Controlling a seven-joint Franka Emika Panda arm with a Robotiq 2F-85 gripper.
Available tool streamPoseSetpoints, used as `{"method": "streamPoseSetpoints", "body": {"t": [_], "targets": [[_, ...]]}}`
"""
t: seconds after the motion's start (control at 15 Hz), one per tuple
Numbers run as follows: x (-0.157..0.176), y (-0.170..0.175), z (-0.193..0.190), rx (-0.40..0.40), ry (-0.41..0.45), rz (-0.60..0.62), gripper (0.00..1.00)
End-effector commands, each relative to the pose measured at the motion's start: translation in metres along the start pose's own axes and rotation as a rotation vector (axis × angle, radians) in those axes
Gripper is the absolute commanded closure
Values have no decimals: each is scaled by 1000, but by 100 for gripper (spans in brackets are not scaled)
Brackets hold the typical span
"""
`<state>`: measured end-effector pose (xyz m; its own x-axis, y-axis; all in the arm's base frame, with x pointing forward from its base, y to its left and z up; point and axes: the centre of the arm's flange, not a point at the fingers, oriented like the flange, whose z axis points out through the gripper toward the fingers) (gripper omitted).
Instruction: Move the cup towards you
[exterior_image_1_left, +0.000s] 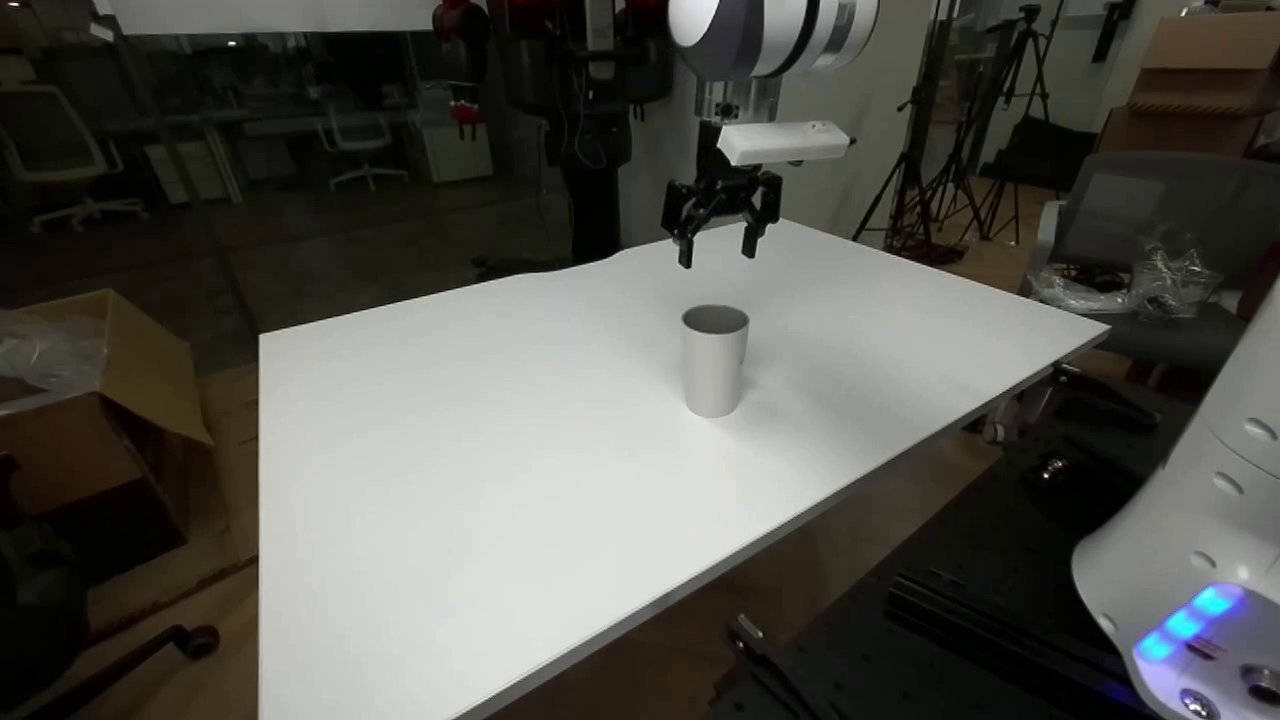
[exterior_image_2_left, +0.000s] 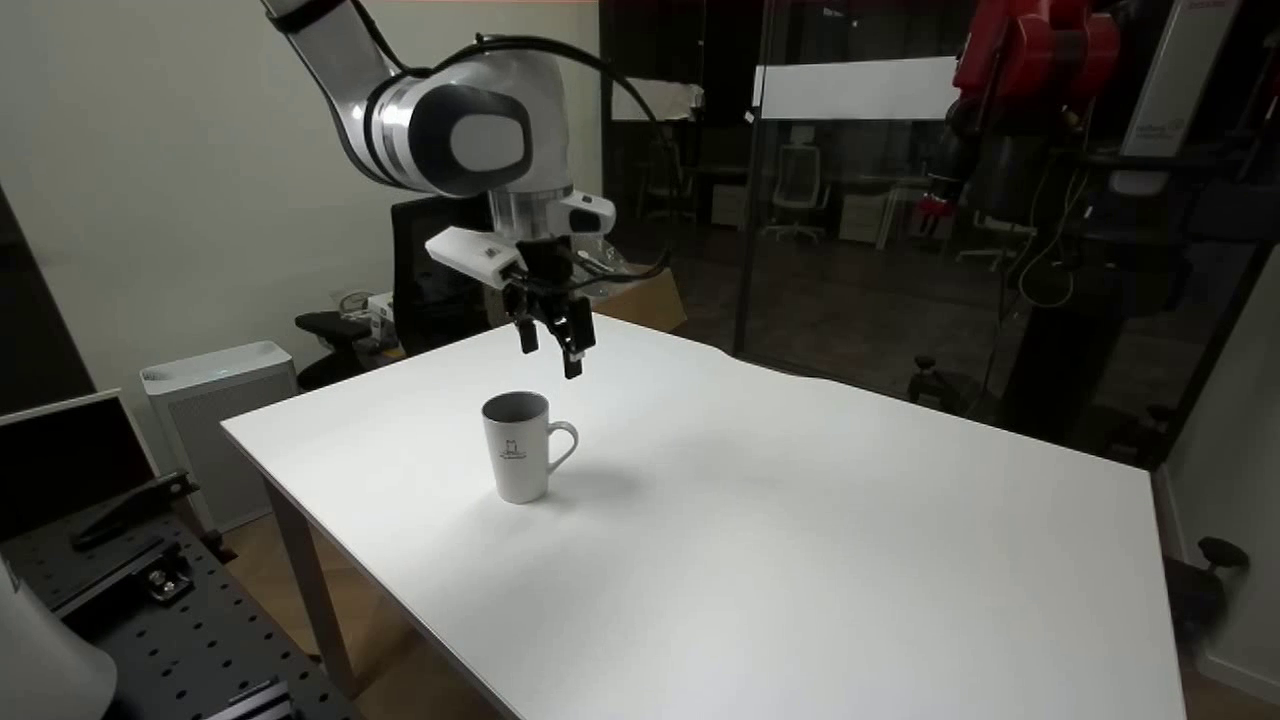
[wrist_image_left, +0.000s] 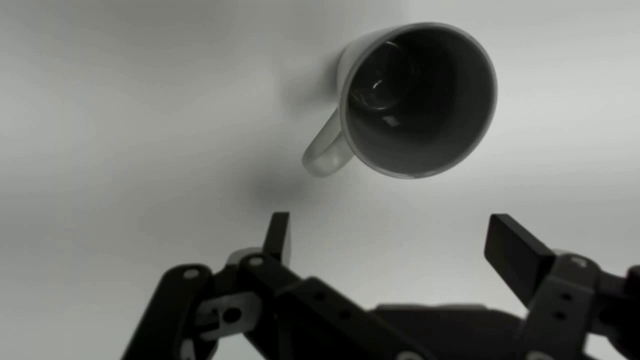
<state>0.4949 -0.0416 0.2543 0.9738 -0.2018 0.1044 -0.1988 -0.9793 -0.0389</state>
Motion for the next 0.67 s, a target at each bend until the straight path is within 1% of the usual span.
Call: {"method": "streamPoseSetpoints", "body": {"t": [0.0,0.33,0.6], "targets": [[0,-3,-7,3,11,-4,0],[-2,0,3,-1,-10,-4,0],[-2,0,4,-1,-11,-4,0]]}}
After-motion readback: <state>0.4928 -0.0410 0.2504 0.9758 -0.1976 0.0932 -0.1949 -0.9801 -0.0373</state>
